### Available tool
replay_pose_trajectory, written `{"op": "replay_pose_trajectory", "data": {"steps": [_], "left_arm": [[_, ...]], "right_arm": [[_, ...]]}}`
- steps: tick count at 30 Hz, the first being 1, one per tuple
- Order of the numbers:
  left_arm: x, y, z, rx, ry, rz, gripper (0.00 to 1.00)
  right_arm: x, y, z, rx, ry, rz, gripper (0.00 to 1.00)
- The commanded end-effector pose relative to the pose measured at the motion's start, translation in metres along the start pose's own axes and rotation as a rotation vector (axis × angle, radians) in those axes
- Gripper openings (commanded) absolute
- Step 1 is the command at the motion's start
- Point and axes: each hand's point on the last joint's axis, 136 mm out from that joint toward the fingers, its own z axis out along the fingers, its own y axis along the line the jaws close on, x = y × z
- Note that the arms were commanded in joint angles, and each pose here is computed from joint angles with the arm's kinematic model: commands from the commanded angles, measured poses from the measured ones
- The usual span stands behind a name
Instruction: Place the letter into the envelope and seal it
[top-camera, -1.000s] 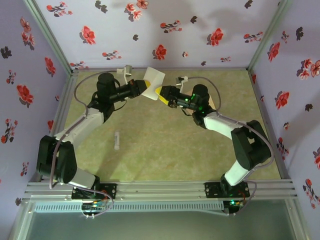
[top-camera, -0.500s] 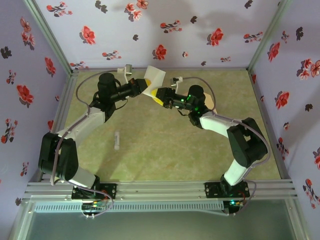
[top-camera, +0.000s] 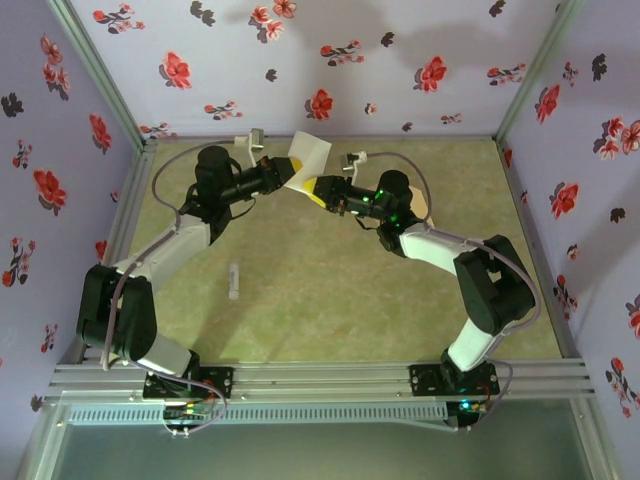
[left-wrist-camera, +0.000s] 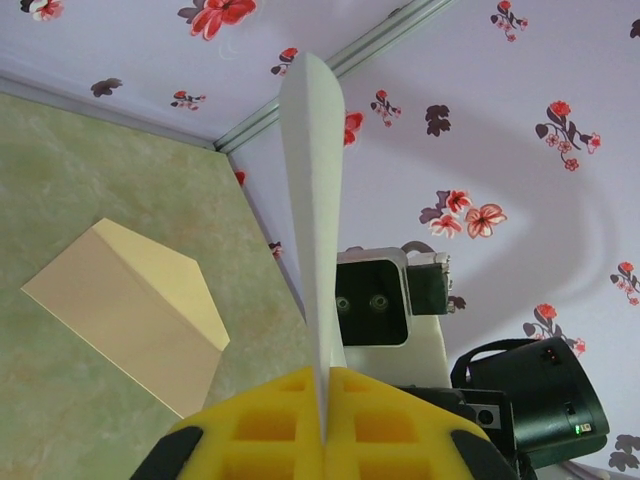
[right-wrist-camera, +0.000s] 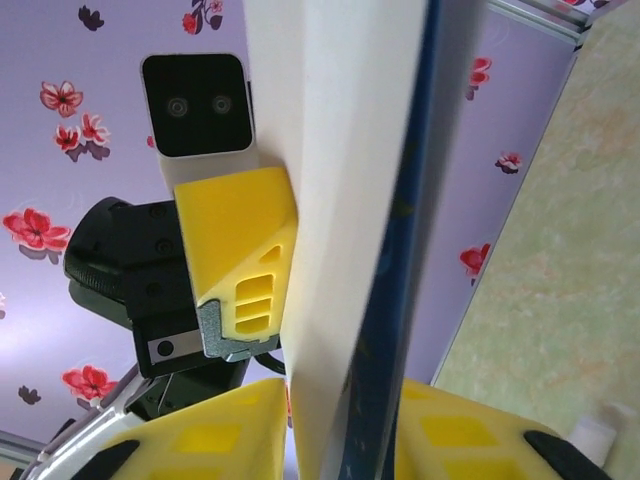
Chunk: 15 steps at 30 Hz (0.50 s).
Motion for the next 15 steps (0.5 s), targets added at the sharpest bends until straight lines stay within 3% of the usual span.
{"op": "replay_pose_trajectory", "data": {"steps": [1, 3, 4, 7, 9, 11, 12, 15], "left_arm": [[0.001, 0.004, 0.002, 0.003, -0.004, 0.004, 0.00], [0.001, 0.005, 0.002, 0.002, -0.008, 0.001, 0.01], [0.001, 0.006, 0.003, 0.002, -0.006, -0.002, 0.02], [-0.001, 0.006, 0.002, 0.004, -0.013, -0.005, 0.10], [-0.003, 0.005, 0.000, 0.006, -0.019, 0.000, 0.31], [-0.007, 0.004, -0.003, 0.007, -0.027, 0.003, 0.61], [-0.009, 0.005, -0.005, 0.006, -0.030, 0.005, 0.67], [-0.014, 0.003, -0.009, 0.013, -0.033, 0.012, 0.70]], "right_arm": [[-0.008, 0.017, -0.002, -0.053, -0.016, -0.053, 0.22], [-0.007, 0.017, -0.002, -0.055, -0.014, -0.054, 0.04], [-0.008, 0.018, -0.002, -0.056, -0.016, -0.054, 0.00], [-0.007, 0.017, -0.003, -0.058, -0.013, -0.050, 0.00], [-0.007, 0.018, -0.003, -0.059, -0.012, -0.051, 0.00], [-0.007, 0.018, -0.005, -0.057, -0.005, -0.049, 0.00], [-0.006, 0.018, -0.005, -0.056, 0.001, -0.046, 0.00], [-0.002, 0.016, -0.007, -0.041, 0.024, -0.044, 0.00]]}}
